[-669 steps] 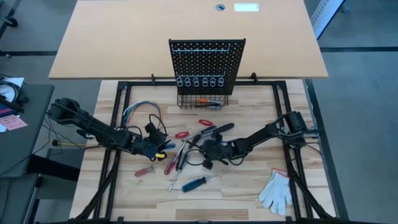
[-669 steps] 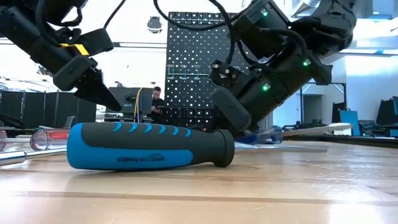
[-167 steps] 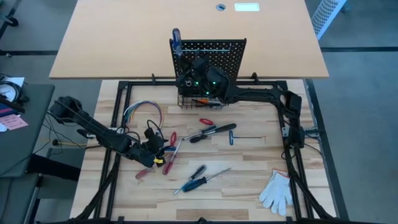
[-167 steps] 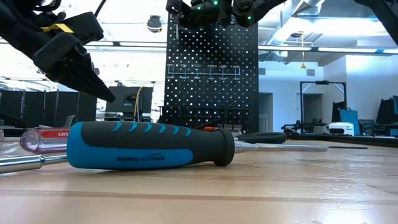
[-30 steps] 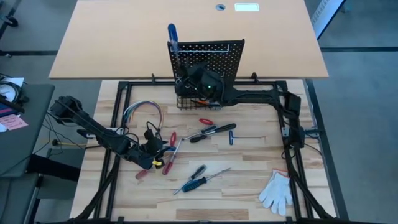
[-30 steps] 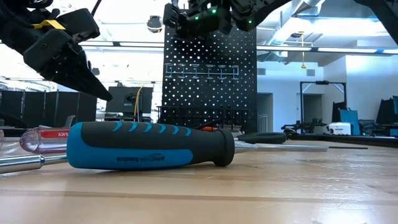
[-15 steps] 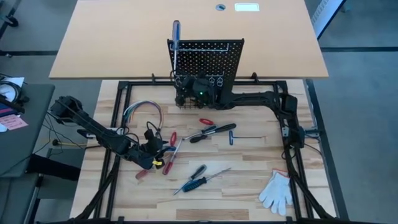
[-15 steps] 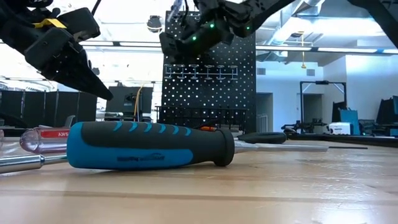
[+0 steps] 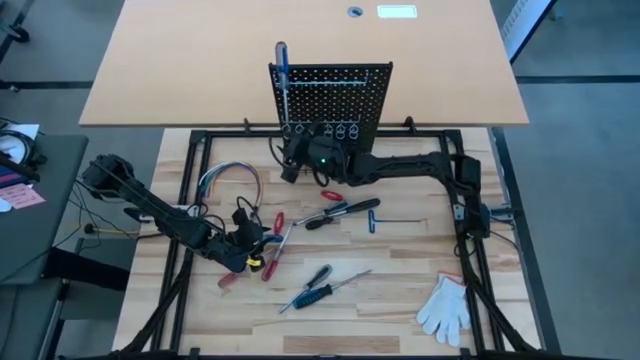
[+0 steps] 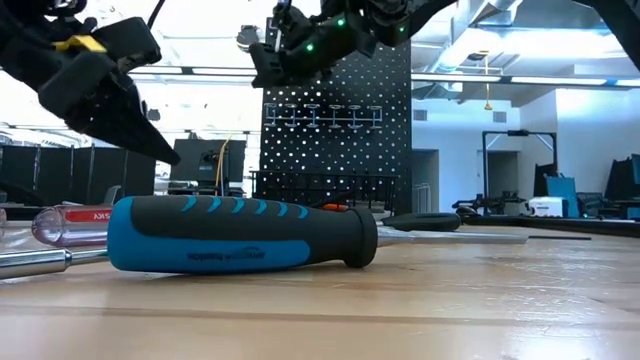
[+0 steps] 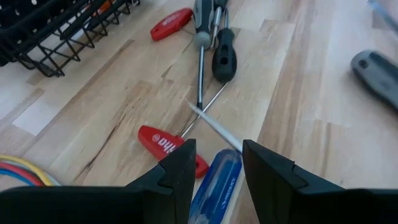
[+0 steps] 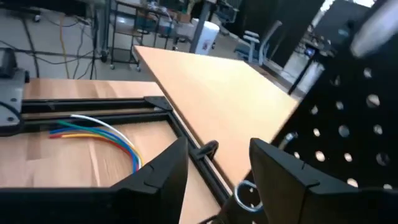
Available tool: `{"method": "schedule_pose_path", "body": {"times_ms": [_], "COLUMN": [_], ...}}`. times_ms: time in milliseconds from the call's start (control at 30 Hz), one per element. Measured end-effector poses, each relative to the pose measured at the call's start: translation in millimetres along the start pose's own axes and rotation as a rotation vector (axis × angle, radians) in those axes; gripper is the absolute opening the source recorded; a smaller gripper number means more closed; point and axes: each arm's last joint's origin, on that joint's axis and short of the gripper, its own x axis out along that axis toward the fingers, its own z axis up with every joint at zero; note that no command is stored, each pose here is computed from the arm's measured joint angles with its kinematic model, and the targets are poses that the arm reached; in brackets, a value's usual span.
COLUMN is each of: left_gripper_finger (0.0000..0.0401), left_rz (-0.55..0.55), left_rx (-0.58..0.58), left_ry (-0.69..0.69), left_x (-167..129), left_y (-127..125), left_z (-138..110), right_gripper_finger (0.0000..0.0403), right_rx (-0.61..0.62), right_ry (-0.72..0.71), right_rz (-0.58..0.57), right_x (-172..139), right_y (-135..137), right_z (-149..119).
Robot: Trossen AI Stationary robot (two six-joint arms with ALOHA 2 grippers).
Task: Hang tools onto peg board
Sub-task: Hang the right blue screwdriver on the pegboard
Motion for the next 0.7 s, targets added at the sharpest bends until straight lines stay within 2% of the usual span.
{"method": "schedule_pose_path", "body": {"times_ms": [233, 333, 533, 633, 700], "left_gripper_finger": [0.0127, 0.0127, 0.0127, 0.0127, 0.0127], "left_rz": [-0.002, -0.001, -0.002, -0.002, -0.002], "left_rx": [-0.004, -0.005, -0.005, -0.005, -0.006], "left_ry": [-0.003, -0.003, -0.003, -0.003, -0.003], "left_x": [0, 0, 0, 0, 0], "left_y": [0, 0, 0, 0, 0], "left_z": [0, 0, 0, 0, 0], "right_gripper_finger": [0.0169, 0.0164, 0.0144, 0.0112, 0.0082], "right_rx": [-0.169, -0.253, -0.342, -0.324, -0.259], "right_ry": [0.02, 0.017, -0.037, -0.102, -0.155], "right_rz": [-0.067, -0.051, 0.005, 0.03, 0.016], "right_x": [-12, -24, -54, -62, -62], "right_y": [17, 26, 33, 26, 12], "right_z": [7, 15, 43, 56, 65]}}
